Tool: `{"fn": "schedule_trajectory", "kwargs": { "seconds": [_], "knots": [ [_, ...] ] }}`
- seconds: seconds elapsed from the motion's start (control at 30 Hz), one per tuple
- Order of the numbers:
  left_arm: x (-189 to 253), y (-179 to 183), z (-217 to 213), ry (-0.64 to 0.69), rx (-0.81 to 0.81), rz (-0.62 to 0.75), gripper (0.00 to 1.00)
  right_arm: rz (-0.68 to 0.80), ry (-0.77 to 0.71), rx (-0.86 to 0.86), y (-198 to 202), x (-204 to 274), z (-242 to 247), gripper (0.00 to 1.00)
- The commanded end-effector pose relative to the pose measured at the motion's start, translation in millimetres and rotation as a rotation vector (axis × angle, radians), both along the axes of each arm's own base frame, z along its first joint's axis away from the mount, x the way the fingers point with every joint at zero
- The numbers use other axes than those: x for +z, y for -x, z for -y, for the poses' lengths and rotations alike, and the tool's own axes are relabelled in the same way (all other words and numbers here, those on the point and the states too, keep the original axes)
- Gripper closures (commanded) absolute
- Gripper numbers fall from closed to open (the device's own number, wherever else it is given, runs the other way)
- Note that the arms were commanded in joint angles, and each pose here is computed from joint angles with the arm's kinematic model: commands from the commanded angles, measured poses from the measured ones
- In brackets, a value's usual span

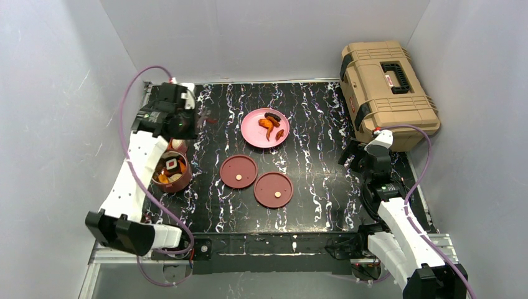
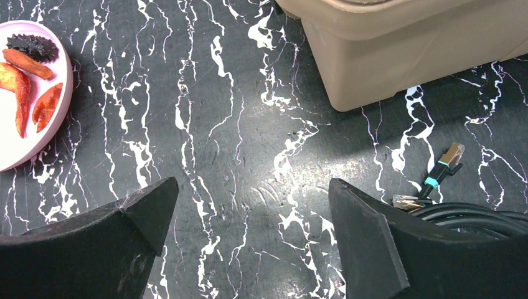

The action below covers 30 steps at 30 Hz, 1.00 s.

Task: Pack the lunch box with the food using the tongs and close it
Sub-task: Place the fake food in the packing box.

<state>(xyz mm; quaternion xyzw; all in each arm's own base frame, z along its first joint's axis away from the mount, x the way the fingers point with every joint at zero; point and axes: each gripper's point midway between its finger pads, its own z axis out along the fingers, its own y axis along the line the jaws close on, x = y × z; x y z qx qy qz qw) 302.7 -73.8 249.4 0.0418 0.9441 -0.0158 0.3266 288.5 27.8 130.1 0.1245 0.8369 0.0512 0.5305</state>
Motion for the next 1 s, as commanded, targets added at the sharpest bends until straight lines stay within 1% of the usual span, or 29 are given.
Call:
{"fn": "schedule_trajectory", "kwargs": {
  "seconds": [0.0,0.2,0.3,0.4,0.5,0.63,0.8,0.97],
  "knots": [
    [7.8,42.8,-48.3,-0.052,0.093,-0.023,1.00,0.042,0.002,-0.012,-3.9,12.8,2.2,0.00],
    [9.7,69.8,-89.7,-0.084,0.267,-0.014,0.99,0.036,-0.007,-0.006,-5.6,10.3,0.0,0.00],
    [6.7,75.4,-99.7,-0.101,0.309,-0.032,0.98,0.031,-0.011,-0.002,-6.5,8.6,-1.3,0.00],
    [1.4,87.4,-101.0,-0.098,0.340,-0.060,0.98,0.028,-0.014,-0.004,-6.7,7.7,-1.3,0.00],
    [-1.8,101.9,-94.4,-0.052,0.343,-0.059,0.98,0.028,-0.012,-0.006,-6.8,7.7,-0.9,0.00],
    [-1.4,122.5,-103.0,-0.092,0.373,-0.075,0.98,0.027,-0.013,-0.002,-7.5,6.9,-1.7,0.00],
    [6.5,135.7,-106.6,-0.101,0.388,-0.054,0.98,0.018,-0.016,0.000,-7.6,4.0,-2.5,0.00],
    [-3.5,146.9,-108.3,-0.114,0.398,-0.093,0.96,0.020,-0.015,-0.003,-8.0,4.3,-2.0,0.00]
  ]
}}
